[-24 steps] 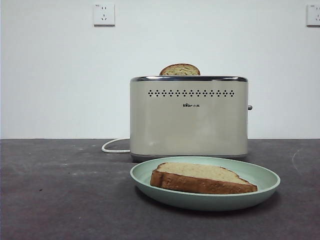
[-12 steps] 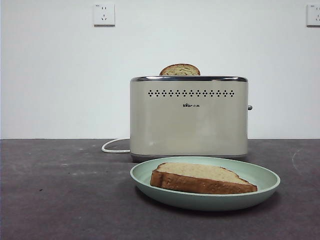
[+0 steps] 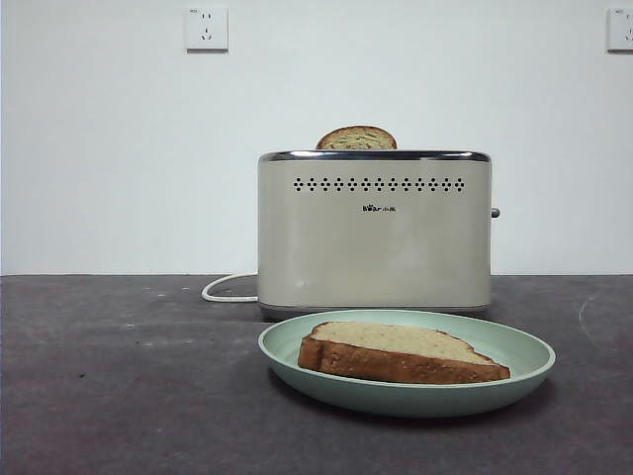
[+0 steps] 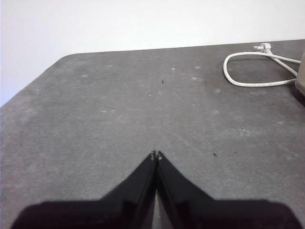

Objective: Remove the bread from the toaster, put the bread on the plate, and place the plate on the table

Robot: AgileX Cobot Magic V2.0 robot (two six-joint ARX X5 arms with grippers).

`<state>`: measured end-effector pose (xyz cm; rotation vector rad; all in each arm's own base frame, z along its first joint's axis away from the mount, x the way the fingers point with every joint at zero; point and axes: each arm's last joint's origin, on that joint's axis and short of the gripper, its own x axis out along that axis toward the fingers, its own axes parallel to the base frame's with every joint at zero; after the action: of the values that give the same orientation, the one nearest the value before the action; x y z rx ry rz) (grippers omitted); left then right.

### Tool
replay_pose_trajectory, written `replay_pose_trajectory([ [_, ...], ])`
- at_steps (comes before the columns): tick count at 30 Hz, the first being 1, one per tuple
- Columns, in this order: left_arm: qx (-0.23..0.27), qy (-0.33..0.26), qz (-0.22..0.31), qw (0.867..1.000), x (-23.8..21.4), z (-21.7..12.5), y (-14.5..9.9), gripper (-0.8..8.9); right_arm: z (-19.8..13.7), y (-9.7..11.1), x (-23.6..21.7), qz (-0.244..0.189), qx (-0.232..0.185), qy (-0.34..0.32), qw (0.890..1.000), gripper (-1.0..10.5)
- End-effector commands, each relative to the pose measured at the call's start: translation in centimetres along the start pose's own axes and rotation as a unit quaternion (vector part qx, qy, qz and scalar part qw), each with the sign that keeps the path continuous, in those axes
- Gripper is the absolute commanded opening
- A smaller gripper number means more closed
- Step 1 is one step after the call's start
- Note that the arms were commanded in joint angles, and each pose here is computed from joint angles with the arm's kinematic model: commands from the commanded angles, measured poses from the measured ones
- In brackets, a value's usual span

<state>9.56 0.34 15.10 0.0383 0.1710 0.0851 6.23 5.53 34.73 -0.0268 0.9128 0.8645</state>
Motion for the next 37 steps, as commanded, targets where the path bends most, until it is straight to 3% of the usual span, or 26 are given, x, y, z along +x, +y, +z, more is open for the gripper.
replay_pose_trajectory([
  [1,-0.005,0.002,0.001,1.000,0.1,-0.3,0.0,-0.03,-0.1,0.0,0.1,-0.001,0.003,0.001,1.000,0.0],
  [16,-0.005,0.002,0.002,1.000,0.1,-0.3,0.0,-0.04,-0.2,-0.1,0.0,-0.002,0.004,-0.002,1.000,0.0],
  [21,-0.005,0.002,0.002,1.000,0.1,-0.3,0.0,-0.03,0.1,-0.6,-1.3,-0.048,-0.064,-0.086,0.993,0.0],
  [26,-0.005,0.002,0.002,1.000,0.1,-0.3,0.0,-0.03,0.6,-1.9,-3.1,-0.156,-0.051,-0.237,0.958,0.0],
  [29,-0.005,0.002,0.002,1.000,0.1,-0.3,0.0,-0.04,-0.2,-2.8,-2.8,-0.204,-0.045,-0.284,0.936,0.0],
  [37,-0.005,0.002,0.002,1.000,0.1,-0.3,0.0,-0.04,-4.0,-6.4,2.5,-0.248,-0.073,-0.365,0.894,0.0],
])
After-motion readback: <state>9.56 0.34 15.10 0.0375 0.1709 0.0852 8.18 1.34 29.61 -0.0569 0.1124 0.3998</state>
